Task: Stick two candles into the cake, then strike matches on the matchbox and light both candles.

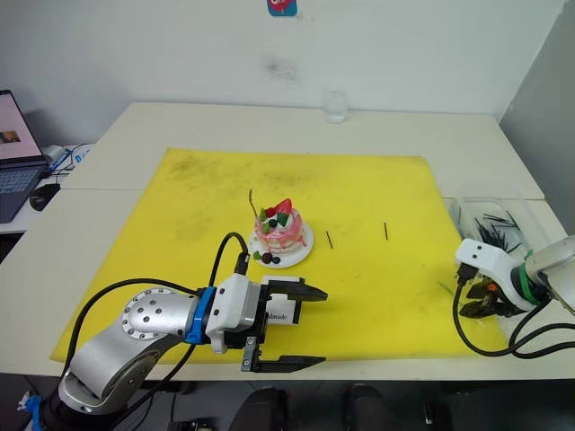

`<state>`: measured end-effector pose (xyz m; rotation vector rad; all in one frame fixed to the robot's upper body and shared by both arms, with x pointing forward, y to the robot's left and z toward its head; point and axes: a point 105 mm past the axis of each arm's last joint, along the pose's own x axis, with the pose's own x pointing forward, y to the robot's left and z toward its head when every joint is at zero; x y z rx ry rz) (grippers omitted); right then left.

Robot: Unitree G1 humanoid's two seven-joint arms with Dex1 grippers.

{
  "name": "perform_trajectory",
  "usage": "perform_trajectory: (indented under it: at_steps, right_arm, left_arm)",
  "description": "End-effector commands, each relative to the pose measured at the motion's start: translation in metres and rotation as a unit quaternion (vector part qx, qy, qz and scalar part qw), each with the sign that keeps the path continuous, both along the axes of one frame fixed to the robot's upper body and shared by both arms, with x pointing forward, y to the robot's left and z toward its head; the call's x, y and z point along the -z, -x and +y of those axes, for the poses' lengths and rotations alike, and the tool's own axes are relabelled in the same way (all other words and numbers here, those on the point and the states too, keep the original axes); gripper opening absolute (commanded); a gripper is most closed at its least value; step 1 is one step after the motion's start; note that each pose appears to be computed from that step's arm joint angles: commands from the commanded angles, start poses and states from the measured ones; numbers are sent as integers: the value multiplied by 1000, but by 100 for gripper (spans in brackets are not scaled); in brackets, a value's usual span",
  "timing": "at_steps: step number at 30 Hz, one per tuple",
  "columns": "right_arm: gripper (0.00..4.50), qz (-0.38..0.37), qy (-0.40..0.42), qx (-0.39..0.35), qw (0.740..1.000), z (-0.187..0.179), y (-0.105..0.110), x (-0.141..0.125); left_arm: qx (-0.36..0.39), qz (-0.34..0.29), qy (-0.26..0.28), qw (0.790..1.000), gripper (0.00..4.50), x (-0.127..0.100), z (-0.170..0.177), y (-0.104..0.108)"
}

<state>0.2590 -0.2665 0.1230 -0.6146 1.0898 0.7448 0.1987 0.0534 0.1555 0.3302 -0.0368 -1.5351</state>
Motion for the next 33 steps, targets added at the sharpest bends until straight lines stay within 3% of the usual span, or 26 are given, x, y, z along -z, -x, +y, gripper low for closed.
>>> perform_trajectory:
  at_steps: [1, 12, 15, 19, 24, 28, 33]
  right_arm:
    - [209, -2, 6, -1, 1000, -2, -4, -3]
    - [209, 16, 3, -4, 1000, 1, 2, 2]
    - [151, 19, 2, -4, 1000, 2, 4, 4]
    - [20, 21, 0, -3, 1000, 3, 5, 4]
    - [5, 15, -12, -6, 1000, 7, 5, -1]
    - [5, -39, -56, -9, 998, 21, -12, -32]
    - [5, -151, -176, -35, 972, 71, -43, -88]
  left_arm:
    - [3, -13, 10, 1000, 450, -3, -3, 3]
    - [4, -15, 11, 1000, 450, -2, -4, 2]
    - [5, -16, 11, 1000, 450, -2, -5, 2]
    - [5, -17, 10, 1000, 450, -2, -5, 1]
    - [3, -18, 9, 1000, 450, -2, -3, 0]
    - [-23, -16, 13, 1000, 450, -6, 6, -6]
    - [-84, 1, 35, 996, 450, -21, 30, -15]
